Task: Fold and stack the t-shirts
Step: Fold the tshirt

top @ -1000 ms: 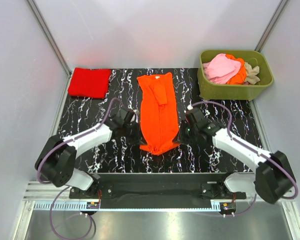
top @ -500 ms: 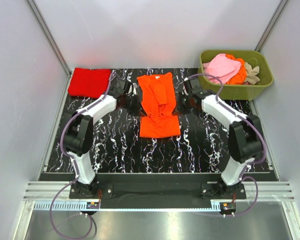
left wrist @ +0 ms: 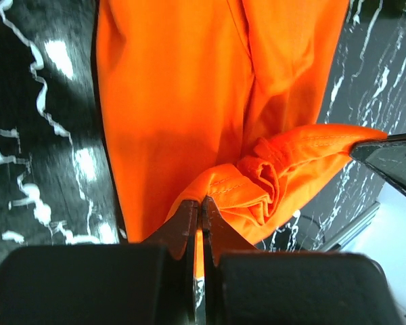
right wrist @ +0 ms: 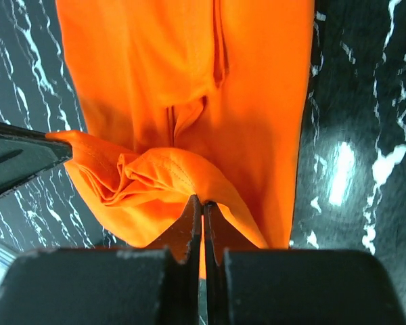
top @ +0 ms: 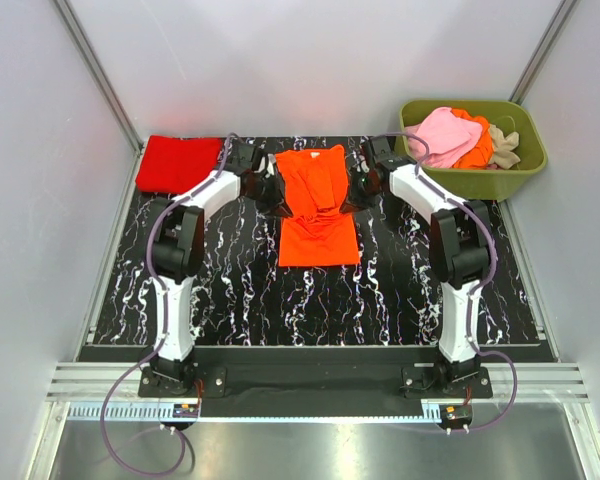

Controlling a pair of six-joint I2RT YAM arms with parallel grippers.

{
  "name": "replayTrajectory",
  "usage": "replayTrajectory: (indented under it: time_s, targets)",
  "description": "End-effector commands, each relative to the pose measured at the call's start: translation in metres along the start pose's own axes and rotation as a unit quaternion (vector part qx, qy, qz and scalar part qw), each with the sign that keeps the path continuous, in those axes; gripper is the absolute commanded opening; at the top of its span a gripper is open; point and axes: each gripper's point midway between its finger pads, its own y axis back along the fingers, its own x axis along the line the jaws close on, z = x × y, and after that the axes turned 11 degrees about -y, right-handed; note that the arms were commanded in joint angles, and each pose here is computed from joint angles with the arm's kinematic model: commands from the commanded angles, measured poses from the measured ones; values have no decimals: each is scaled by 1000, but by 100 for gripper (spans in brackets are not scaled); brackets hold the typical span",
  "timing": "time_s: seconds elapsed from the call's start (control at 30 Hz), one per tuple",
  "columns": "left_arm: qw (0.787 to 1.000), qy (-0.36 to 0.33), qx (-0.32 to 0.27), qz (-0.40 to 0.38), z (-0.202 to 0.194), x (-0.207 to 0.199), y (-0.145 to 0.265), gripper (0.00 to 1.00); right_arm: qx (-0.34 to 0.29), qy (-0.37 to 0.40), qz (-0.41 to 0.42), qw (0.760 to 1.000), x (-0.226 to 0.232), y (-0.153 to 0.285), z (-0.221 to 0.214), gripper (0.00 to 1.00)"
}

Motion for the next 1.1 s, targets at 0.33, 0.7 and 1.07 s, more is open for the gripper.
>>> replayTrajectory:
  time_s: [0.33, 0.7, 1.07]
  targets:
    - [998, -37, -47, 22, 69, 4, 32, 32, -38, -12, -8, 999, 10, 12, 50, 23]
    - [995, -88, -8, 36, -2, -12, 29, 31, -20, -35, -17, 999, -3, 24, 9, 16]
    - [995, -76, 16, 55, 1, 8, -17, 25, 4, -37, -36, 999, -20, -23, 10, 12]
